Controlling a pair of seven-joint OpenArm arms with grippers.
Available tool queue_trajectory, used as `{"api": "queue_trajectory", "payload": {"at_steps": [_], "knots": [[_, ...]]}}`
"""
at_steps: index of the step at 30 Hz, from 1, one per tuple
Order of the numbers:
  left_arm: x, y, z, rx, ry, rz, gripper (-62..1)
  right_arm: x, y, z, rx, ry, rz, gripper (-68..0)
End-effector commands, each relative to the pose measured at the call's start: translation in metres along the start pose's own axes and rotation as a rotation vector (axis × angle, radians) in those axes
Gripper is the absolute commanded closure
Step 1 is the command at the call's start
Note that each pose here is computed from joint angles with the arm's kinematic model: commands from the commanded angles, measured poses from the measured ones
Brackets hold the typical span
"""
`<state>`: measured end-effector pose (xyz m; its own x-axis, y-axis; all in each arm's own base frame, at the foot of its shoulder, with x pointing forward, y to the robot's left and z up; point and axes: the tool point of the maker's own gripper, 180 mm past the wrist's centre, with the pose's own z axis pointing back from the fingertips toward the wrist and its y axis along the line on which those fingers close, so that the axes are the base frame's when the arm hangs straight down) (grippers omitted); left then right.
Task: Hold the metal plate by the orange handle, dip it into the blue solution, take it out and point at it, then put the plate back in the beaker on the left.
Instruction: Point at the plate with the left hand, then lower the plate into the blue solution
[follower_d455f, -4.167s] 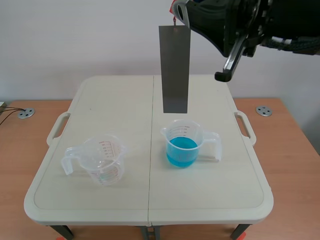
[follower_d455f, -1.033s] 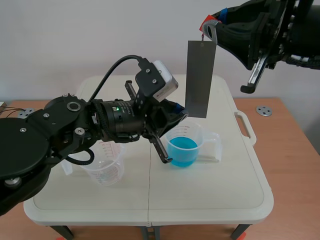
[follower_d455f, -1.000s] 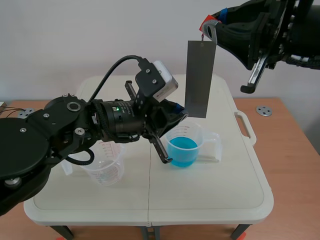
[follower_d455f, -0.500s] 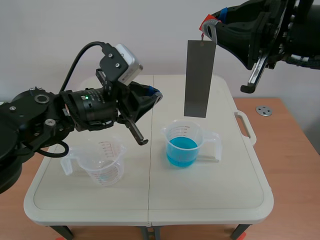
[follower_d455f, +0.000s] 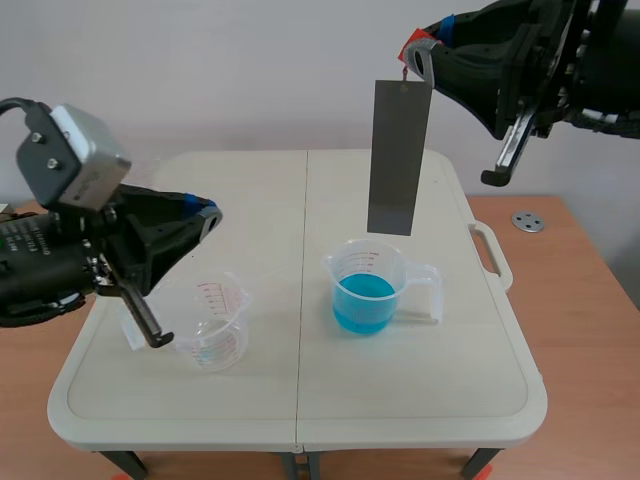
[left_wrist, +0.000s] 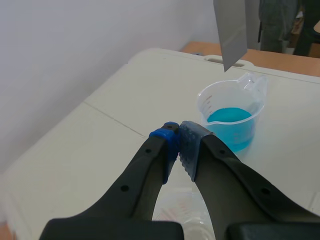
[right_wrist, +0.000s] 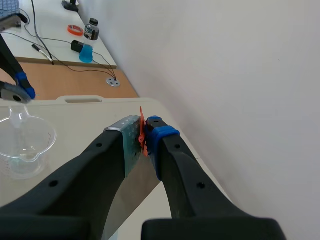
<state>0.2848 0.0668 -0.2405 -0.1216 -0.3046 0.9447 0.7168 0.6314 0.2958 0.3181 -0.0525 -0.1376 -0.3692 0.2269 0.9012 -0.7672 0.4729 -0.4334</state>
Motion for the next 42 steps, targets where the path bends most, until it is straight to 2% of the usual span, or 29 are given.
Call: {"api": "queue_trajectory", "payload": {"at_steps": [1, 8, 17, 23, 31, 38, 42], "knots": [[0.009, 0.004, 0.01, 0.022, -0.024, 0.003, -3.1, 0.012, -0.005, -0.001, -0.002, -0.045, 0.009, -1.1], [0.009, 0.015, 0.059, 0.111, 0.018, -0.014, -3.1, 0.013, -0.004, -0.002, -0.003, -0.047, 0.007, -1.1], [0.0, 0.031, 0.12, 0.239, 0.064, 0.048, -3.1, 0.008, -0.001, -0.007, -0.006, -0.033, 0.022, -1.1], [-0.009, 0.038, 0.149, 0.328, 0.117, 0.067, -3.1, 0.003, 0.001, -0.009, -0.004, -0.029, 0.005, -1.1], [-0.02, 0.036, 0.177, 0.43, 0.169, 0.106, -3.1, -0.017, 0.009, -0.014, 0.001, -0.002, -0.023, -1.1], [-0.034, 0.019, 0.187, 0.431, 0.238, 0.122, -3.1, -0.032, 0.018, -0.022, 0.015, 0.015, -0.036, -1.1], [-0.036, 0.016, 0.187, 0.433, 0.247, 0.123, -3.1, -0.043, 0.019, -0.024, 0.003, 0.031, -0.046, -1.1]]}}
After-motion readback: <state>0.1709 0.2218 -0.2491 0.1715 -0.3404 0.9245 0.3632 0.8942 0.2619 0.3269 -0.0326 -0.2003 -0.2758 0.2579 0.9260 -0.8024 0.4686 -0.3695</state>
